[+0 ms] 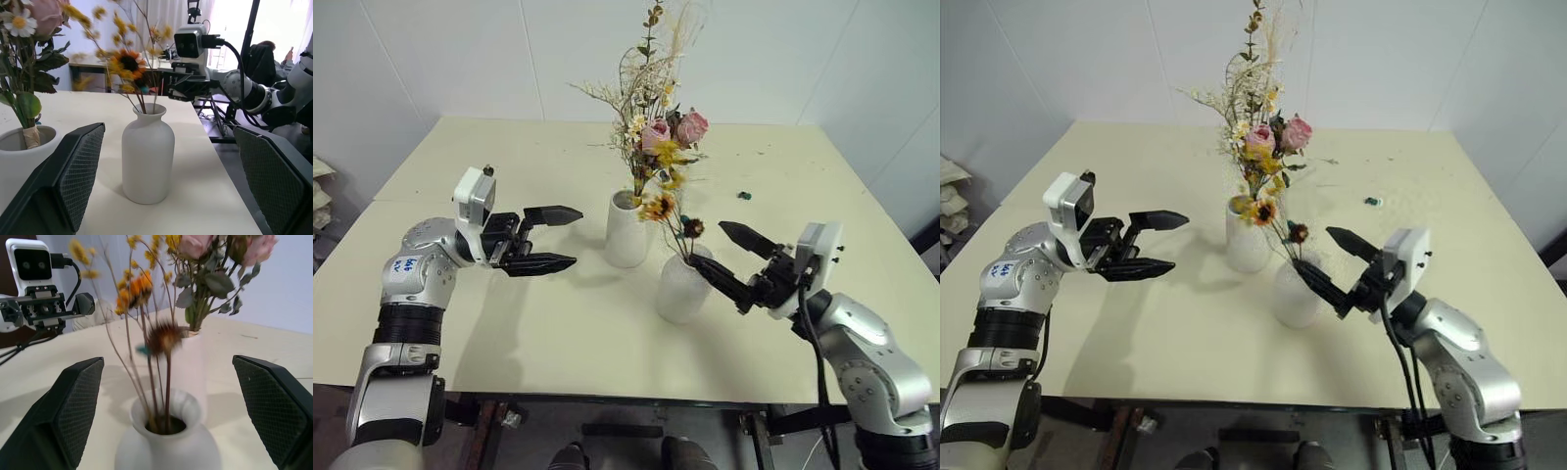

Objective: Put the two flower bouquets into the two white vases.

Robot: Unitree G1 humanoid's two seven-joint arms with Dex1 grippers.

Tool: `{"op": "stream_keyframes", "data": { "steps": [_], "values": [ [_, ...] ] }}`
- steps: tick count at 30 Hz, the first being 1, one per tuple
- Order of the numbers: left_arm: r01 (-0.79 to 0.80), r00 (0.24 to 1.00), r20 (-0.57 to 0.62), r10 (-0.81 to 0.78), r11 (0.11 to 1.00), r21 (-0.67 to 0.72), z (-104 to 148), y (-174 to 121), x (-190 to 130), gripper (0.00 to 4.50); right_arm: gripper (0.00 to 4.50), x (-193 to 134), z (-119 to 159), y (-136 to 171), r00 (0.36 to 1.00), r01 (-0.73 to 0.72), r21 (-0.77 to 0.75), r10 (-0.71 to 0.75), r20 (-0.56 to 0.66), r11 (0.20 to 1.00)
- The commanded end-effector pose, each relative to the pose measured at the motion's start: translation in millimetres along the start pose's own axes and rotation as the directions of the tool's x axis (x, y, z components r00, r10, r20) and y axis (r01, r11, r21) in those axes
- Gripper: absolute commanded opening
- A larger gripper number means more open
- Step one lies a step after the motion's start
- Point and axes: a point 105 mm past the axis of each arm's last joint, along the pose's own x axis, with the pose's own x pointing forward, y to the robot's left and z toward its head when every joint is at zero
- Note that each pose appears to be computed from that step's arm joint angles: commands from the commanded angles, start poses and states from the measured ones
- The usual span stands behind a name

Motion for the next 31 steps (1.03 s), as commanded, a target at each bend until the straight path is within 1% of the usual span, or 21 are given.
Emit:
{"op": "stream_keyframes", "data": {
  "steps": [1,5,7,10,13,14,16,20,23,25,27,29,31],
  "values": [
    [0.088,0.996,0.001,-0.088,0.995,0.042,8,-6,1,4.50,4.49,-14,16,3,0.999,-0.016,-0.078,0.013,-0.036,0.997],
    [0.085,0.996,-0.005,-0.084,0.996,0.039,7,-4,-1,4.50,4.49,-41,20,-5,0.983,-0.005,-0.149,-0.022,-0.183,0.989],
    [0.064,0.998,-0.015,-0.063,0.997,0.047,7,-1,-5,4.50,4.49,-55,24,-9,0.970,-0.003,-0.143,-0.032,-0.242,0.990],
    [-0.001,0.999,-0.034,0.004,0.997,0.083,7,8,-11,4.50,4.49,-74,33,-15,0.948,0.009,-0.163,-0.061,-0.313,0.987],
    [-0.156,0.983,-0.074,0.168,0.977,0.144,4,28,-26,4.50,4.49,-96,39,-26,0.918,0.051,-0.192,-0.122,-0.378,0.980],
    [-0.201,0.972,-0.089,0.216,0.968,0.154,3,34,-32,4.50,4.49,-102,41,-29,0.911,0.064,-0.199,-0.139,-0.387,0.978],
    [-0.231,0.963,-0.101,0.248,0.960,0.159,2,37,-38,4.50,4.49,-108,45,-31,0.908,0.080,-0.203,-0.156,-0.389,0.976],
    [-0.322,0.924,-0.180,0.338,0.940,0.108,-9,43,-58,4.50,4.49,-120,51,-36,0.901,0.103,-0.212,-0.182,-0.394,0.972],
    [-0.443,0.853,-0.260,0.453,0.891,0.101,-16,53,-73,4.50,4.49,-122,55,-38,0.901,0.112,-0.214,-0.190,-0.389,0.970],
    [-0.487,0.813,-0.291,0.504,0.863,0.134,-15,57,-82,4.50,4.49,-123,54,-36,0.904,0.113,-0.202,-0.185,-0.385,0.973],
    [-0.515,0.786,-0.308,0.536,0.843,0.152,-14,59,-88,4.50,4.49,-122,53,-33,0.907,0.110,-0.194,-0.178,-0.381,0.975],
    [-0.509,0.789,-0.307,0.532,0.846,0.159,-12,59,-87,4.50,4.49,-120,53,-32,0.910,0.109,-0.193,-0.176,-0.375,0.975],
    [-0.521,0.784,-0.284,0.553,0.833,0.184,-5,63,-86,4.50,4.49,-118,54,-33,0.914,0.108,-0.196,-0.175,-0.367,0.975]
  ]
}}
